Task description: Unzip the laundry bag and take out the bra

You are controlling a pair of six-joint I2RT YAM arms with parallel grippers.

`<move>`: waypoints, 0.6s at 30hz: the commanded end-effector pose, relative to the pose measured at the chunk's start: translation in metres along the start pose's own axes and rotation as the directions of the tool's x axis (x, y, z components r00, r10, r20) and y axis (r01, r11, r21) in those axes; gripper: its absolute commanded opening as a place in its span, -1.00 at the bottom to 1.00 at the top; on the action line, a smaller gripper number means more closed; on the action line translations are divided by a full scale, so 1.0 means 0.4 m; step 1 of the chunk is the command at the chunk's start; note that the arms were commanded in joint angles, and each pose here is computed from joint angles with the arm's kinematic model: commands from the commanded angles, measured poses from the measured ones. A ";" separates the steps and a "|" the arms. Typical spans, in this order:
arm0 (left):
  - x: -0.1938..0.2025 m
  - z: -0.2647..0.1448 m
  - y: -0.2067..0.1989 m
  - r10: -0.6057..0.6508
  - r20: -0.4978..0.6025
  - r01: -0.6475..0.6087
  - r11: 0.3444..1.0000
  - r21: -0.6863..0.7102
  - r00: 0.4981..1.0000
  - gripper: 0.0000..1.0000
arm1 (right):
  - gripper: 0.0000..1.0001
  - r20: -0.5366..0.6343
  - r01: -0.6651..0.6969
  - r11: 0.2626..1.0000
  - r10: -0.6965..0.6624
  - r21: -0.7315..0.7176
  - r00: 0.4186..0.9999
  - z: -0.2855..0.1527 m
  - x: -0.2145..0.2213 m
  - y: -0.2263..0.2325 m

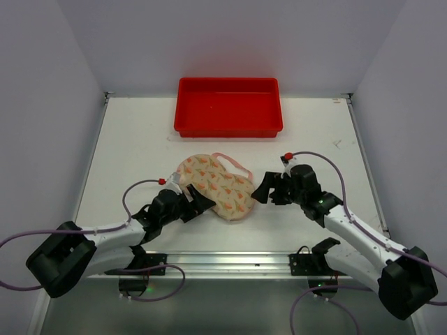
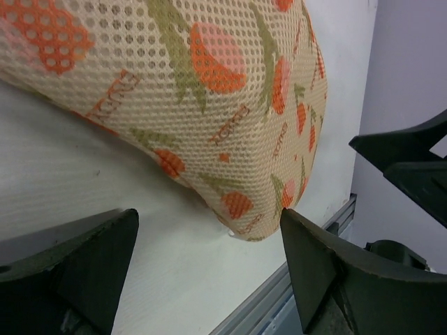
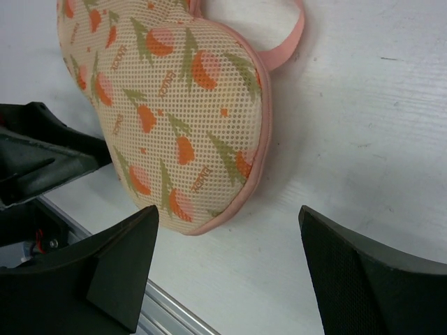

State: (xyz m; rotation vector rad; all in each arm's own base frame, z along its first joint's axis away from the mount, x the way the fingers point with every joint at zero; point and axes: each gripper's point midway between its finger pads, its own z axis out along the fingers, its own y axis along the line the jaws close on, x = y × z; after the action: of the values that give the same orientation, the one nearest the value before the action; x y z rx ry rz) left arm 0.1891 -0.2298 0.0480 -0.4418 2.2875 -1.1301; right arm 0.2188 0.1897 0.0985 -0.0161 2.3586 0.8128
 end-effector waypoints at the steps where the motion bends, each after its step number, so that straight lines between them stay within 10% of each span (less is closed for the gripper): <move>1: -0.044 0.026 -0.036 -0.036 0.096 0.030 0.998 0.062 0.995 0.68 | 0.66 0.085 0.039 0.993 -0.029 -0.109 0.996 -0.012 -0.035 0.052; 7: -0.033 0.067 -0.064 -0.065 0.073 0.056 0.992 0.111 0.995 0.00 | 0.63 0.131 0.122 0.981 -0.103 -0.151 0.986 -0.022 -0.021 0.056; 11: -0.025 0.085 -0.117 -0.060 0.060 0.050 0.987 0.151 0.996 -0.82 | 0.61 0.162 0.162 0.967 -0.131 -0.197 0.978 -0.030 -0.008 0.080; 18: -0.059 0.069 -0.179 -0.187 0.112 0.162 0.965 0.206 0.976 -1.00 | 0.53 0.151 0.206 0.954 -0.176 -0.217 0.973 -0.018 0.040 0.128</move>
State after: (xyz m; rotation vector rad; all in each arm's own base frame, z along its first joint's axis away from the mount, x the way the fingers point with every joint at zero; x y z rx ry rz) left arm 0.2082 -0.2725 0.0590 -0.5283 2.2035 -1.2692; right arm 0.1867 0.2198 0.1129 -0.2572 2.1631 0.9644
